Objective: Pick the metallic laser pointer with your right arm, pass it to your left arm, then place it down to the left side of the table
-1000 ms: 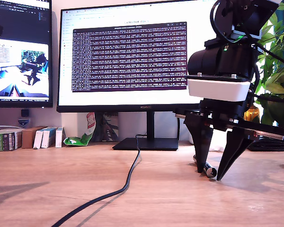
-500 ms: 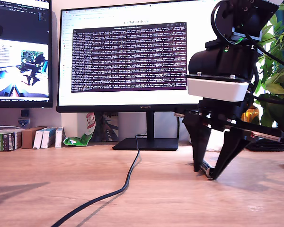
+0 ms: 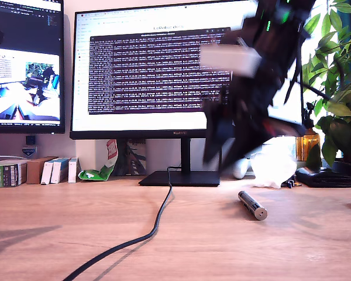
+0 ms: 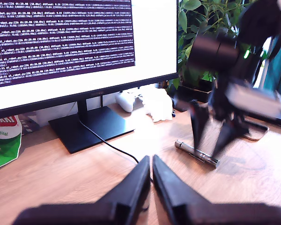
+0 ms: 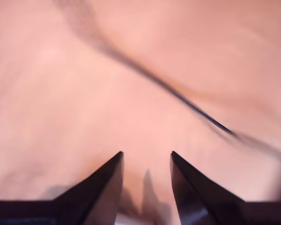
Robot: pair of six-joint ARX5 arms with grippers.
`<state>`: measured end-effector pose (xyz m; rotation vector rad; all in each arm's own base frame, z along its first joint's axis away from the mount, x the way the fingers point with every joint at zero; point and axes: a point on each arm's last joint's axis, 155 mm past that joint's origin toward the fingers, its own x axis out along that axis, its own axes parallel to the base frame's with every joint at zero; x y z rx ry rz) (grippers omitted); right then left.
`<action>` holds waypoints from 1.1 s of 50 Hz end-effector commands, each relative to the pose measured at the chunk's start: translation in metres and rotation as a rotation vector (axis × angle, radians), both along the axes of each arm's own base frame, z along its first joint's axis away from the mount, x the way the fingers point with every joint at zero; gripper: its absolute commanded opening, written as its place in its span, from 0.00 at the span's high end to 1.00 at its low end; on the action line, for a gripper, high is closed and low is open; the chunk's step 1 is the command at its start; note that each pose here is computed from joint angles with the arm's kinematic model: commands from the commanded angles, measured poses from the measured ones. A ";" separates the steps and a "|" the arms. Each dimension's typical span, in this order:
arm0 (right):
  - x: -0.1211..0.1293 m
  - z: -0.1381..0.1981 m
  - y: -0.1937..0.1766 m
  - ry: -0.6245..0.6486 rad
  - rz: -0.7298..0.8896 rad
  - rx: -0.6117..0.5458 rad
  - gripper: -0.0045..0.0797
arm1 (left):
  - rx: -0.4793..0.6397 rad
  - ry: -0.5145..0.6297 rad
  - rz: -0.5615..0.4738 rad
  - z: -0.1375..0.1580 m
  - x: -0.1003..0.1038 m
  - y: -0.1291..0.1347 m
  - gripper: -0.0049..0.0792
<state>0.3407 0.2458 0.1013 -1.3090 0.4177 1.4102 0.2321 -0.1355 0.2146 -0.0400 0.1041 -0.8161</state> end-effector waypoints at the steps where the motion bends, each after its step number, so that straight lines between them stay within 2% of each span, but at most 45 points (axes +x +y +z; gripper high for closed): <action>1: 0.008 0.016 0.007 0.142 -0.419 0.107 0.61 | -0.003 -0.014 -0.003 0.007 0.000 -0.001 0.96; 4: 0.019 0.021 0.000 0.220 -0.733 0.167 0.61 | -0.003 -0.014 -0.003 0.007 0.000 -0.001 0.96; 11: 0.034 0.027 -0.030 0.325 -1.337 0.287 0.61 | -0.003 -0.013 -0.003 0.006 0.000 -0.001 0.96; 17: 0.029 0.023 -0.046 0.471 -1.627 0.356 0.58 | -0.003 -0.013 -0.003 0.006 0.000 -0.001 0.96; 23: 0.019 0.012 -0.067 0.530 -1.782 0.316 0.52 | -0.003 -0.011 -0.003 0.006 0.000 -0.001 0.96; 27: 0.025 0.009 -0.075 0.576 -1.878 0.360 0.52 | -0.003 -0.012 -0.003 0.006 0.000 -0.001 0.96; 32: 0.030 0.005 -0.067 0.703 -1.926 0.421 0.52 | -0.003 -0.012 -0.003 0.006 0.000 -0.001 0.96; 39: 0.034 -0.013 -0.056 0.825 -1.979 0.429 0.51 | -0.003 -0.012 -0.004 0.006 0.000 -0.001 0.96; 55: 0.031 -0.051 -0.057 0.819 -2.000 0.315 0.50 | -0.003 -0.011 -0.004 0.006 0.000 -0.001 0.96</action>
